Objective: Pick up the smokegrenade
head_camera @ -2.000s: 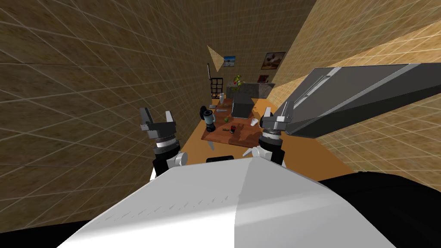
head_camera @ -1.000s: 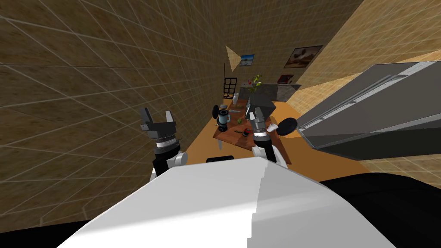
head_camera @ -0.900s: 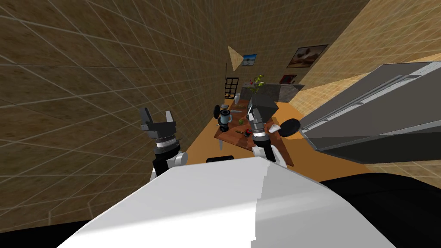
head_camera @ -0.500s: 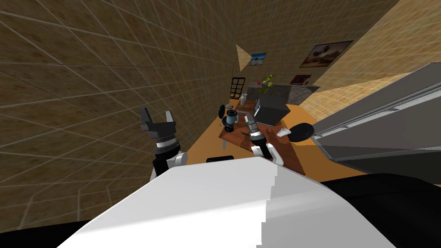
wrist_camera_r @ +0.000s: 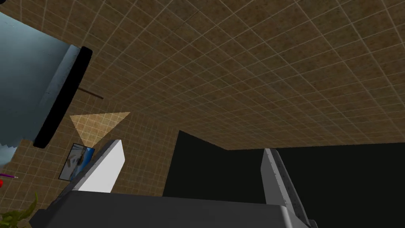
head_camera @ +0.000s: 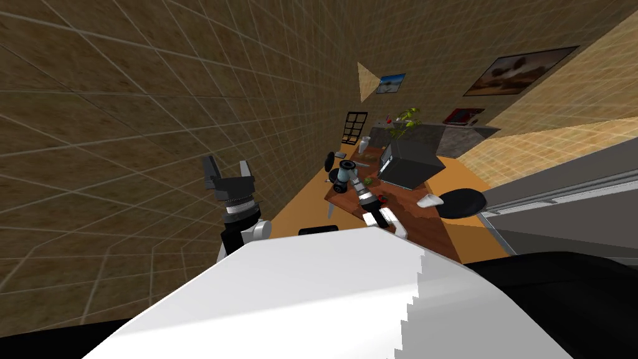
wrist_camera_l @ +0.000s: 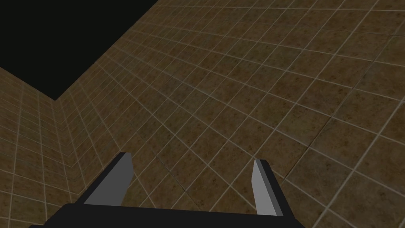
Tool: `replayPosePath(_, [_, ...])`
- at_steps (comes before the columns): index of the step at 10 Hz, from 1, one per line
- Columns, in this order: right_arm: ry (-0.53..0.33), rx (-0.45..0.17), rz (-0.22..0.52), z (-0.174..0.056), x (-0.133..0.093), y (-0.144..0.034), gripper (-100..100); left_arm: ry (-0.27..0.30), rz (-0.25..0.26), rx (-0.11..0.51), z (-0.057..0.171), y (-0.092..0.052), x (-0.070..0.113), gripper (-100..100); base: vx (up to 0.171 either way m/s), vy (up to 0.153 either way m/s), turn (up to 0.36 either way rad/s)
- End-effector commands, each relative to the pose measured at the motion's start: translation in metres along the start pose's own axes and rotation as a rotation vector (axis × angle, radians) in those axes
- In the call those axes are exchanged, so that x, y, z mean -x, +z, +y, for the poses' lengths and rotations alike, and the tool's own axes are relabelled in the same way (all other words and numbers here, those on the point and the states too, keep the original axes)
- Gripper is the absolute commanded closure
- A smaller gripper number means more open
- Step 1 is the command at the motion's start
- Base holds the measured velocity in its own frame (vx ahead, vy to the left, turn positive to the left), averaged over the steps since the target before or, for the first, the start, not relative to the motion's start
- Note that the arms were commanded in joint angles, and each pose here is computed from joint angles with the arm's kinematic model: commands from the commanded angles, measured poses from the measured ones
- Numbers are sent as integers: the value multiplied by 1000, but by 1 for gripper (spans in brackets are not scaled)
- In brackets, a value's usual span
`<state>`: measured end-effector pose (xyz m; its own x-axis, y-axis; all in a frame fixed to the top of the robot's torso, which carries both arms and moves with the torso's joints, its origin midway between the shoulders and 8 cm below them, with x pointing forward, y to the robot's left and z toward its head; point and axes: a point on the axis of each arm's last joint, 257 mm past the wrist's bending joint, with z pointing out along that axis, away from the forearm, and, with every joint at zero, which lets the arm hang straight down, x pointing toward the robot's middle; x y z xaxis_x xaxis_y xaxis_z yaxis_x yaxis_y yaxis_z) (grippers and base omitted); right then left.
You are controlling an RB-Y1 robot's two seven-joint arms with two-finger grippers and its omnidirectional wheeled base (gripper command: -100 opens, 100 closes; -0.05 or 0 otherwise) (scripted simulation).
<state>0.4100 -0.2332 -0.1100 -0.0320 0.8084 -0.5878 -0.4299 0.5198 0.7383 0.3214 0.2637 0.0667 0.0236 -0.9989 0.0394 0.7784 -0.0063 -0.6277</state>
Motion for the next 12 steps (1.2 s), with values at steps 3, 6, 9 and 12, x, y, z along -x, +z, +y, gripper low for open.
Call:
replayPosePath(3, [-77, -73, 89, -34, -19, -6, -100, 0, 0, 0, 0, 0, 0, 0, 13, 59, 176])
replayPosePath(6, [-175, -164, 206, -79, -43, -23, -100, 0, 0, 0, 0, 0, 0, 0, 10, 55, 214])
replayPosePath(9, [-248, -221, 282, -109, -55, -39, -100, 0, 0, 0, 0, 0, 0, 0, -1, 45, 191])
replayPosePath(12, [-363, -324, 414, -162, -67, -76, -100, 0, 0, 0, 0, 0, 0, 0, -7, 41, 204])
